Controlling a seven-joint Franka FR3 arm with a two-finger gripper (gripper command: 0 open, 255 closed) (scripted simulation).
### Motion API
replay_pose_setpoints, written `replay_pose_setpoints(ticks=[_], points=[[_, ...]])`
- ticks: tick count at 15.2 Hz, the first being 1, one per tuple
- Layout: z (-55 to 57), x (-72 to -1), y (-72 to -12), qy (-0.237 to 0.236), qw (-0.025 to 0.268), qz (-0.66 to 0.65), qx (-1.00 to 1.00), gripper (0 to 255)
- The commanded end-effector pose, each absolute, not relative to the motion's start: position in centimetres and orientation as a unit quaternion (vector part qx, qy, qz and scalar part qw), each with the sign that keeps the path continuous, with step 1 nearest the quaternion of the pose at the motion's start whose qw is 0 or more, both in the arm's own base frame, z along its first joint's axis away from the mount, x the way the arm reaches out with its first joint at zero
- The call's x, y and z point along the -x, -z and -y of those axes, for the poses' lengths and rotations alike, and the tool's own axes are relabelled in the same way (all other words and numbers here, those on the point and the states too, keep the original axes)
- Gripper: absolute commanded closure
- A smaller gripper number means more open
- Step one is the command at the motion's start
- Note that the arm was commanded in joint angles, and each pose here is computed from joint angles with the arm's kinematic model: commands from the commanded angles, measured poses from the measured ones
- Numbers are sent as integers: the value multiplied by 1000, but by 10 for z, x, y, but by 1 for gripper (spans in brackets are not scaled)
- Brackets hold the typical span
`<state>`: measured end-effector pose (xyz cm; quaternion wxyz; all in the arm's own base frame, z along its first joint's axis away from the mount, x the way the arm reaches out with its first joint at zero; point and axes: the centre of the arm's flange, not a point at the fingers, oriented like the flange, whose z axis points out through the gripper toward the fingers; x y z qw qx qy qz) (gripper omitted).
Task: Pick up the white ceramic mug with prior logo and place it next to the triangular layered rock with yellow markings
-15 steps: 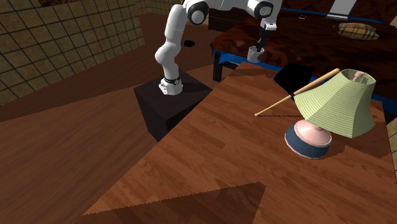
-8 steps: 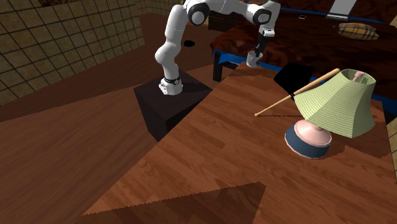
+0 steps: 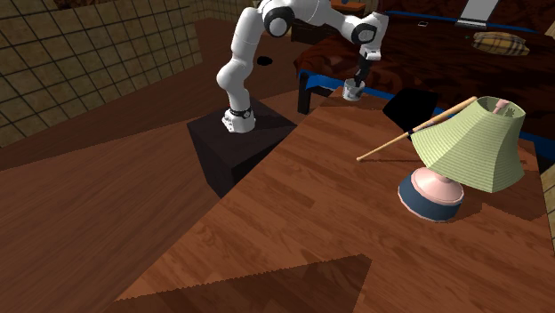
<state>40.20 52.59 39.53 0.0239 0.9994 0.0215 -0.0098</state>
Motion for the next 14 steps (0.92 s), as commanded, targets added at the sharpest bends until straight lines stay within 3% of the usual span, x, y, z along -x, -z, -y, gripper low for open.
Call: replay_pose_setpoints(ticks=[1, 14], points=[[-526, -402, -384, 10, 24, -22, -999, 255], [-526, -402, -348, 10, 24, -22, -999, 255]])
